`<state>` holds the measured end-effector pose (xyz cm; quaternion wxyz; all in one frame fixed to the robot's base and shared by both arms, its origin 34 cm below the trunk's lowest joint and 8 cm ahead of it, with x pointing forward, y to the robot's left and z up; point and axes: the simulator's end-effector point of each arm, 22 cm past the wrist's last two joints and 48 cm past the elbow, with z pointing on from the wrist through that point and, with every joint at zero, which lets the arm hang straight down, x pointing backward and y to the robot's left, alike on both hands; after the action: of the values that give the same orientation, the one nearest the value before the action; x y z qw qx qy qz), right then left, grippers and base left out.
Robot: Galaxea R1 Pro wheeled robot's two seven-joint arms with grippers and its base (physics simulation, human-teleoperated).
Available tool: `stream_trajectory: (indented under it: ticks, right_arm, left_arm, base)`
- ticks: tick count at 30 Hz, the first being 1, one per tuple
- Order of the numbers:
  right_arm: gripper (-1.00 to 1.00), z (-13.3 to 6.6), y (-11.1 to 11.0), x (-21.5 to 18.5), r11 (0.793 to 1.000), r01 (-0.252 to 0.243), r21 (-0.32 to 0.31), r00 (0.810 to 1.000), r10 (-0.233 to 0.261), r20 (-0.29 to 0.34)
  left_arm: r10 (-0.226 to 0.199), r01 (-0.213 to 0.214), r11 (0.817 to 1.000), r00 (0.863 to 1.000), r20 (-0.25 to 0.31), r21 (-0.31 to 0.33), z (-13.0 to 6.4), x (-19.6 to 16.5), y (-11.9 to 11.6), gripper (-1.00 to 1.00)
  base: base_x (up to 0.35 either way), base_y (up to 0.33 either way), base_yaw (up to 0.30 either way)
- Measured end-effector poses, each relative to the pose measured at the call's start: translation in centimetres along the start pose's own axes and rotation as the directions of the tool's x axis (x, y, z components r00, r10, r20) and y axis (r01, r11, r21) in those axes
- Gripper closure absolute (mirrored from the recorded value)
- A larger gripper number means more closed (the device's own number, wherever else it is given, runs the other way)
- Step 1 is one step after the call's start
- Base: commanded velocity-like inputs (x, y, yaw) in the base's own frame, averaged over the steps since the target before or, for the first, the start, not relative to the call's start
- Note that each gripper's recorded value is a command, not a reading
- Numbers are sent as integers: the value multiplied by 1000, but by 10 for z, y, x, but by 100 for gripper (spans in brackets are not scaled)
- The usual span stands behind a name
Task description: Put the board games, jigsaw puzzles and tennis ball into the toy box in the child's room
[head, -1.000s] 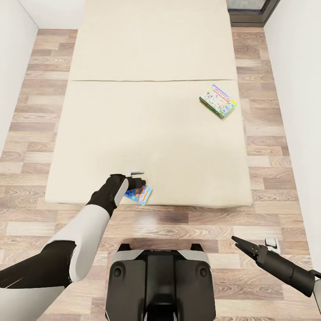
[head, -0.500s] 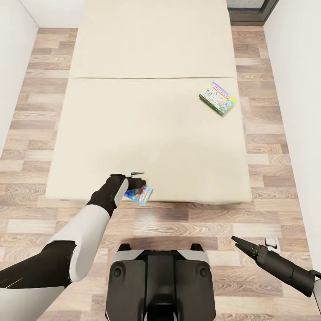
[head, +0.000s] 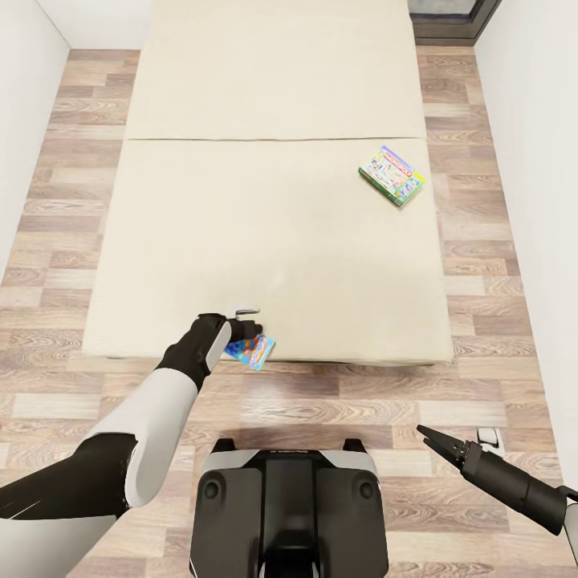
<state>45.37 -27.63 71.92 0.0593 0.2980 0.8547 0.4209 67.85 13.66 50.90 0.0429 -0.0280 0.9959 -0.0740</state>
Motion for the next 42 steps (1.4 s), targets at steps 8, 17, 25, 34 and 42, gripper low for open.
stream_trajectory:
  ticks: [8, 17, 25, 34, 42]
  right_arm:
    - [-100, 0, 0, 0, 1000, 0, 0, 1000, 0, 0]
    - [-100, 0, 0, 0, 1000, 0, 1, 1000, 0, 0]
    - [-100, 0, 0, 0, 1000, 0, 1, 1000, 0, -1]
    - [-100, 0, 0, 0, 1000, 0, 1, 1000, 0, -1]
    - [-100, 0, 0, 0, 1000, 1, 1, 1000, -1, 0]
  left_arm:
    - [0, 0, 1000, 1000, 0, 0, 0, 0, 0, -100]
    - [0, 0, 1000, 1000, 0, -1, 0, 0, 0, -100]
    - [0, 0, 1000, 1000, 0, 0, 0, 0, 0, -100]
    - [2, -2, 1000, 1000, 0, -2, 0, 0, 0, -100]
    - [2, -2, 1000, 1000, 0, -2, 0, 0, 1, -100]
  base:
    - [0, 0, 0]
    - [0, 0, 0]
    - [-37, 0, 0]
    - [-12, 0, 0]
    - [-1, 0, 0]
